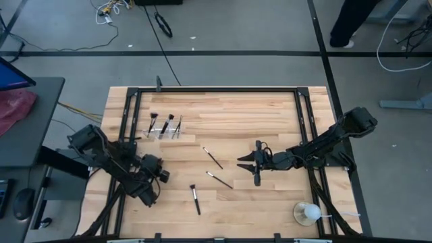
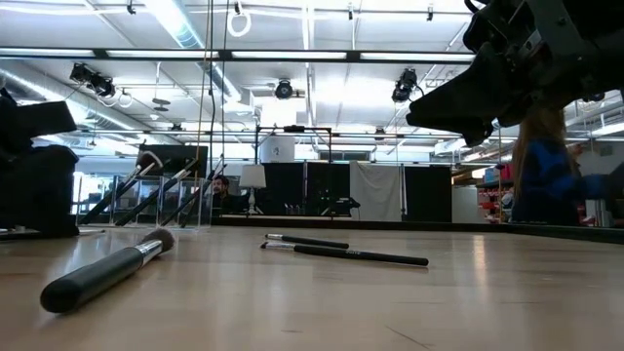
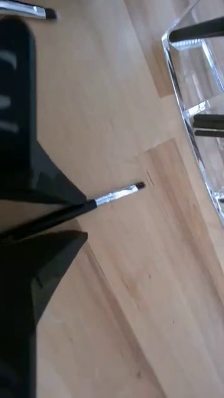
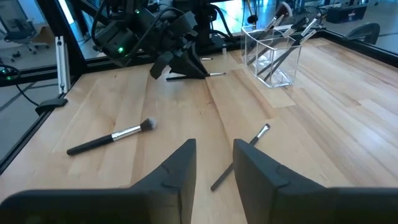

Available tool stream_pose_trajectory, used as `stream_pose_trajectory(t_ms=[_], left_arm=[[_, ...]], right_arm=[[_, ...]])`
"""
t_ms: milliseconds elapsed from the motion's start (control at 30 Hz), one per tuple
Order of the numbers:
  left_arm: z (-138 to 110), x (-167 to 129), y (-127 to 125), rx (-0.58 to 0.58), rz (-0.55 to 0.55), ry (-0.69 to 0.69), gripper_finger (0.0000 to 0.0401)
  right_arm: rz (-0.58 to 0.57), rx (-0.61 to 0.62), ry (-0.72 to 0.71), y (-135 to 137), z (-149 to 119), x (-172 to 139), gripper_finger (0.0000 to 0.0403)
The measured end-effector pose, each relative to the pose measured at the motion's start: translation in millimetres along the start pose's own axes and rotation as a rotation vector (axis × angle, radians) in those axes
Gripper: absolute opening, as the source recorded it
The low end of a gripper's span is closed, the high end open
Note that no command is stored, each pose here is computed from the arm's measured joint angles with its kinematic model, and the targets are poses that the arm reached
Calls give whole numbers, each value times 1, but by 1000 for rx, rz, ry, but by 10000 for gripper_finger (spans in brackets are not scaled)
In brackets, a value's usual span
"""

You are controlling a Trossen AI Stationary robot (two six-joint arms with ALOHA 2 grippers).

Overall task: Put items in baskets/containers
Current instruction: Put the eyeshadow brush into the transparent organizer

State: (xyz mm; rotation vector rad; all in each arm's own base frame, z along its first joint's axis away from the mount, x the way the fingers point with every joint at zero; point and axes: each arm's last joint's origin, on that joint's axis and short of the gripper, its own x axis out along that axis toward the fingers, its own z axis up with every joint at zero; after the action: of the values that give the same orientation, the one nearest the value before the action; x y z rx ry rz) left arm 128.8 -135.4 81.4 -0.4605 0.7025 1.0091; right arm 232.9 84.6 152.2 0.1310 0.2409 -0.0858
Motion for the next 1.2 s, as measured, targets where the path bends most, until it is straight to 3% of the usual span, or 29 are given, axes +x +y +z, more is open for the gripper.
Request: stream_pose_trajectory(t_ms=[167,600,867,1200], left_arm=[[-5,-5,3,27,-27,0,17],[-5,-5,-6,5,-130,-73,13],[2,2,-42,-17,-318,-151,14],[39,22,-83,42,-367,-315,16]], right_arm=[[0,0,0,0,0,0,107],[0,0,0,0,0,0,107],[0,0,0,0,0,0,107],[-3,-7,12,0,-1,0,107]])
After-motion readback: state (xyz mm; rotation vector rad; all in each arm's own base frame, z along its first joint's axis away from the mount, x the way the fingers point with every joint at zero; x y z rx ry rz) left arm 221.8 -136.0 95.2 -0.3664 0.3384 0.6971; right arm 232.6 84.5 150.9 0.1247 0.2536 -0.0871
